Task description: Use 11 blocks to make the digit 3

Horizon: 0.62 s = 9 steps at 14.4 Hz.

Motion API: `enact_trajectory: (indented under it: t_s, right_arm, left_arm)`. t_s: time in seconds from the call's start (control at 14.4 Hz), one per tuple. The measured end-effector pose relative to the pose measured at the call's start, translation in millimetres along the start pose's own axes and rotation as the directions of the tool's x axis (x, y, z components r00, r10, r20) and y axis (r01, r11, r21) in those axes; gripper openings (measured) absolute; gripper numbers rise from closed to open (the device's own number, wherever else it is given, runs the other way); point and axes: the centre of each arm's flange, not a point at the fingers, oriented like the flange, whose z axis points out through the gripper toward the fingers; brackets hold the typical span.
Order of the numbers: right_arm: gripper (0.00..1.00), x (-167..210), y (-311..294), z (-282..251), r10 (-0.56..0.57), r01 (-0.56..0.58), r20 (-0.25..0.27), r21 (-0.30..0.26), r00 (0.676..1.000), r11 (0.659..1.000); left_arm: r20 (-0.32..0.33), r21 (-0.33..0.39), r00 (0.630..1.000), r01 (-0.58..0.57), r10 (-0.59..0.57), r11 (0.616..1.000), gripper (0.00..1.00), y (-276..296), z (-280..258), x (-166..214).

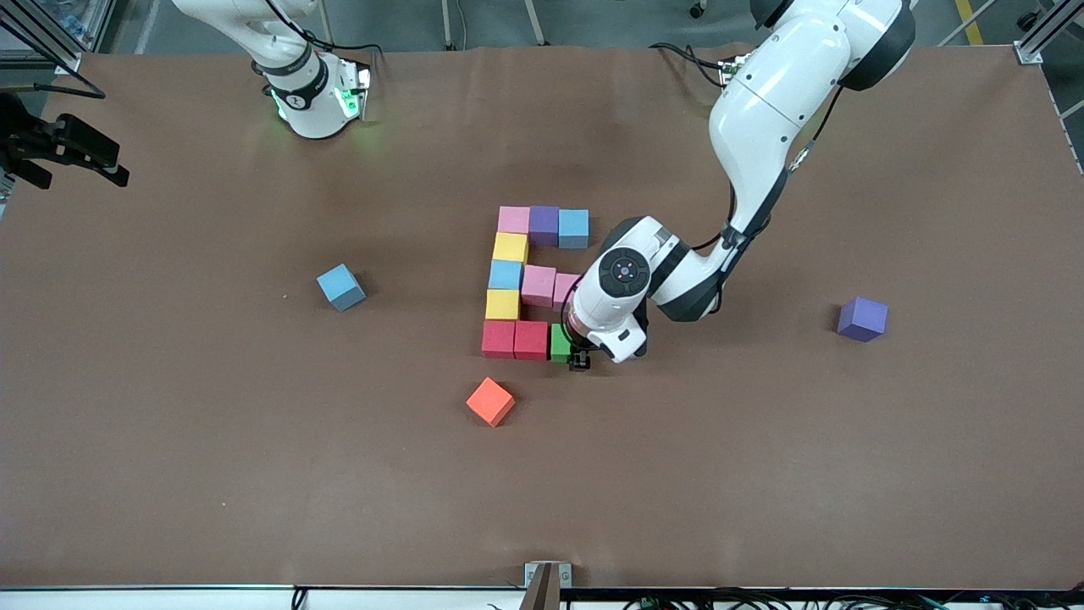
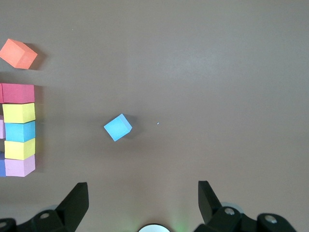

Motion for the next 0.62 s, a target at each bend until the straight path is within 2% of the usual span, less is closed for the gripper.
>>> enact_trajectory:
  t_s: [0.07,0.14,0.35,0.62]
  right_arm:
    - [1.00,0,0,0,0.000,0.000,0.000,0.000,1.000,1.000]
    - [1.00,0,0,0,0.000,0.000,0.000,0.000,1.000,1.000]
    - [1.00,0,0,0,-0.001,0.001,0.000,0.000,1.000,1.000]
    - [1.00,0,-1,0,-0.003,0.003,0.001,0.000,1.000,1.000]
  left_arm:
    - [0.002,-0.008,1.000,-0.002,0.002,1.000,0.93,2,-2,0]
    - [0.003,-0.023,1.000,-0.010,0.010,1.000,1.00,6,-8,-2]
    - [-0.029,-0.061,0.996,-0.082,0.081,0.995,1.00,16,-55,-13]
    - [-0.076,-0.106,0.974,-0.219,0.212,0.970,1.00,27,-163,-15]
